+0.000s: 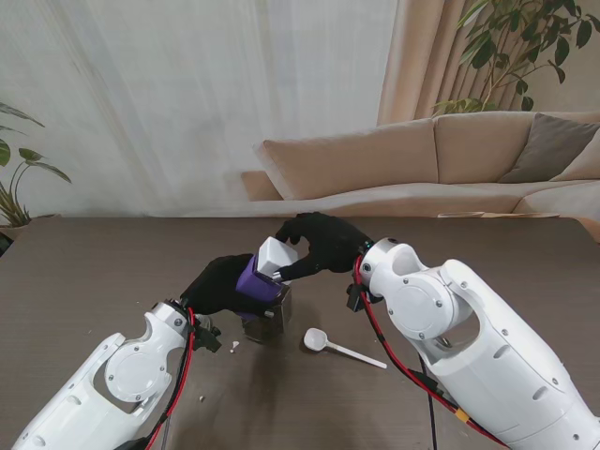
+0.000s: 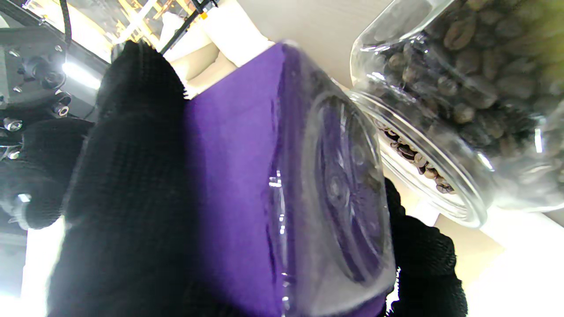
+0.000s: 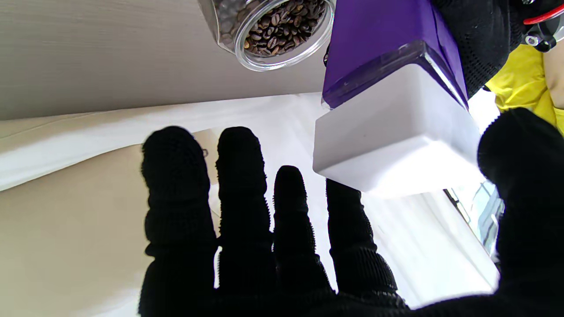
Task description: Portion coffee beans from the glass jar into the coffee jar
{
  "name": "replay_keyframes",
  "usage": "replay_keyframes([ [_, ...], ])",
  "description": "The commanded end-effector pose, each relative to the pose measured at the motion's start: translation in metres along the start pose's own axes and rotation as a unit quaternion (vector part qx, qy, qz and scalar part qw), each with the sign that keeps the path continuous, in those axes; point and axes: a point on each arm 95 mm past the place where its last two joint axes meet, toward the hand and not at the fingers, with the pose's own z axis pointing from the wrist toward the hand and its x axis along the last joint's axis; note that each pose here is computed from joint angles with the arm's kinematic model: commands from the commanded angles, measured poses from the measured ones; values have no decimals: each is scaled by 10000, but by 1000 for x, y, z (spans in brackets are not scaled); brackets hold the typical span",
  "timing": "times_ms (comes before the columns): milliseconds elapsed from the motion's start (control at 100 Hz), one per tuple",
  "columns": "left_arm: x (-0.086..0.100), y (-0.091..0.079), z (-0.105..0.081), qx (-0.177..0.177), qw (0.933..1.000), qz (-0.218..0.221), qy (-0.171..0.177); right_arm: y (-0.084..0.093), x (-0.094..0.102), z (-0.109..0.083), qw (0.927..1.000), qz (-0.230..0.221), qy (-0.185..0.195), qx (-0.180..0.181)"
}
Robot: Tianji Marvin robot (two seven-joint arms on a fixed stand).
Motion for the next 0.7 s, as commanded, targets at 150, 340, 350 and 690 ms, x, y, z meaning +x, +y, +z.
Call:
replay_keyframes([
  [150,2,-1,2,-71,10000,17,66,-4,3,4,9998,-199,-29,11],
  [340,2,-1,2,-68,9999,13,95,-3,5,6,9997,-211,-124,61],
  [350,2,-1,2,-68,9999,13,98,-3,5,6,9997,-212,-131,68],
  [690,3,-3,3,-12,9999,6,154,-11,6,8,9994,-97,-277,181],
])
